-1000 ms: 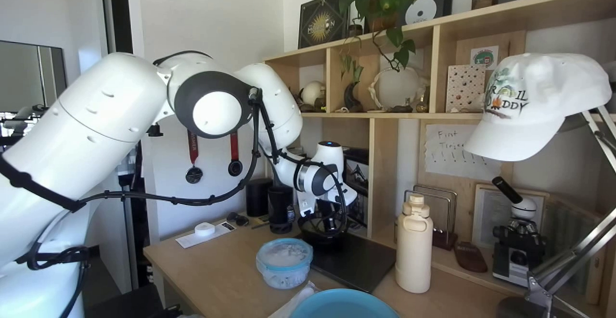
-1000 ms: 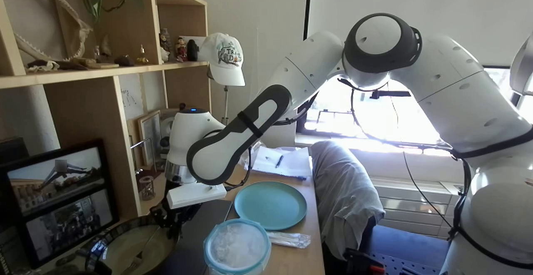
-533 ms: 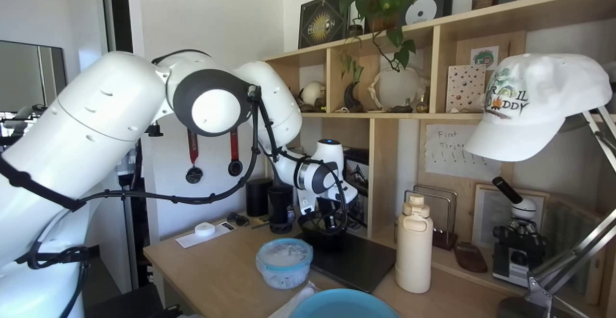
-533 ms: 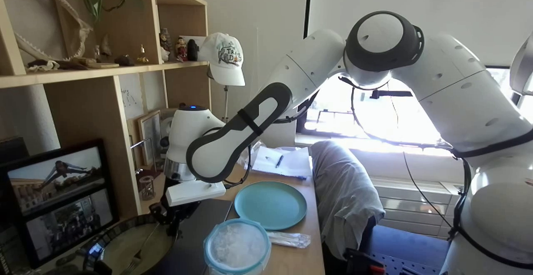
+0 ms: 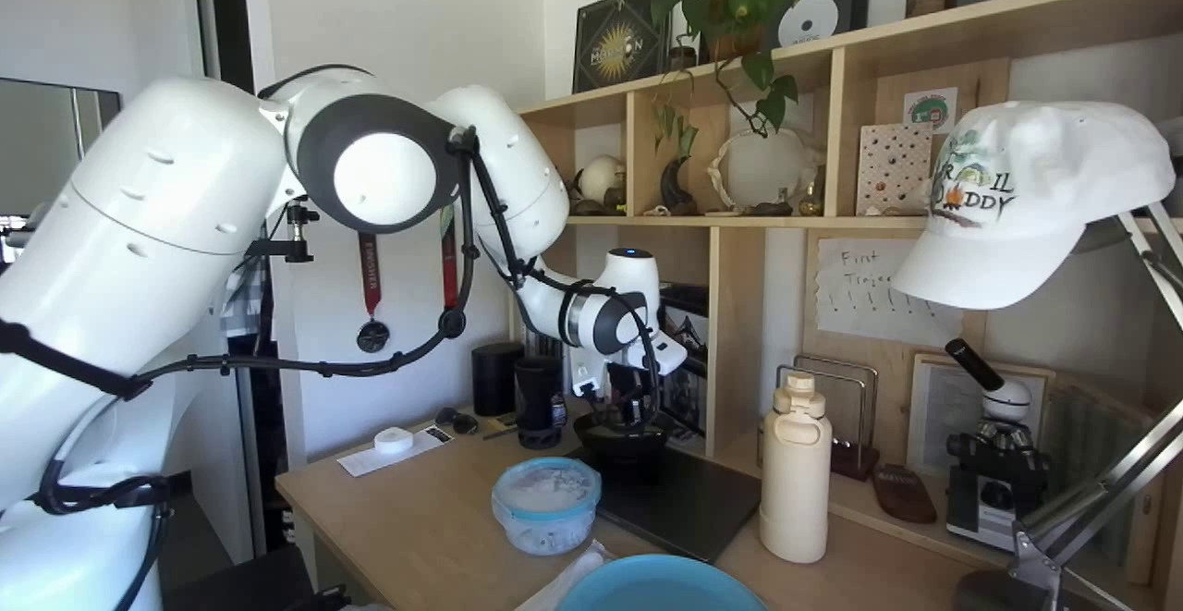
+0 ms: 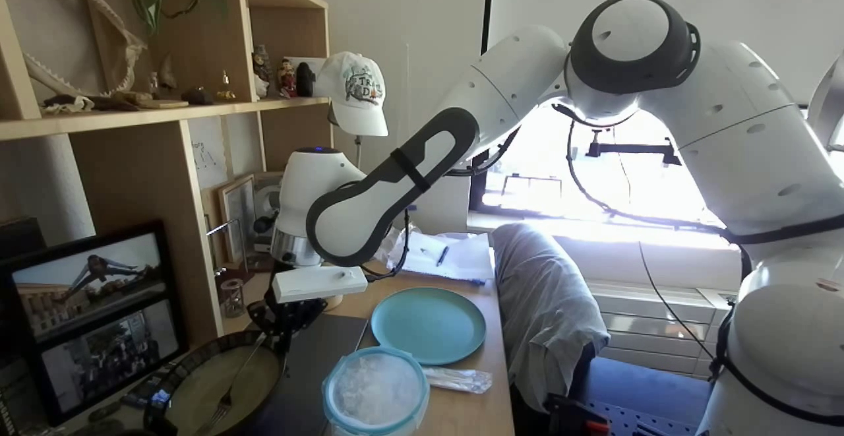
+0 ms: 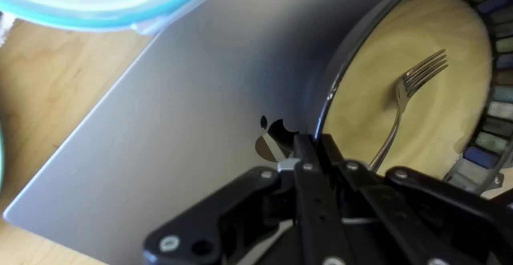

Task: Move the blue plate to the right then put the brown bowl on the blue plate

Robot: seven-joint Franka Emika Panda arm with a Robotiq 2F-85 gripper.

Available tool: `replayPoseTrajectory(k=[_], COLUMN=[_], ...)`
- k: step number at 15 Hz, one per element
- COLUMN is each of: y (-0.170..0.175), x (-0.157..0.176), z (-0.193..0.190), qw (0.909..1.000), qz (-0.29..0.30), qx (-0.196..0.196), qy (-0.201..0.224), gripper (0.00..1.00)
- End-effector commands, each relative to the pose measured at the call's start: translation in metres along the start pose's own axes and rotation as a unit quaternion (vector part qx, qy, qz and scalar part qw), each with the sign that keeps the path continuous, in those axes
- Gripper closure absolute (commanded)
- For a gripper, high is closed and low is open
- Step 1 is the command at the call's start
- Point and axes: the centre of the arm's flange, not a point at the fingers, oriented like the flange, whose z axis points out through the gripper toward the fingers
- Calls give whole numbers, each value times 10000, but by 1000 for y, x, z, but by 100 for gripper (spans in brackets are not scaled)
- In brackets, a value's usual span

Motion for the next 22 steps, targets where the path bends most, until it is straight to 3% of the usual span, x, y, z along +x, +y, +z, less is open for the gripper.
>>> replayPoseTrajectory(k=[1,10,15,22], y=[18,58,83,126], x=[-19,-33,-33,-55], z=[-37,-68,-81,-99], qw=[9996,9942,9797,9570], qz=[280,1034,1737,2614], qx=[-68,154,865,1073], qy=[78,266,508,657], gripper=[95,95,96,96])
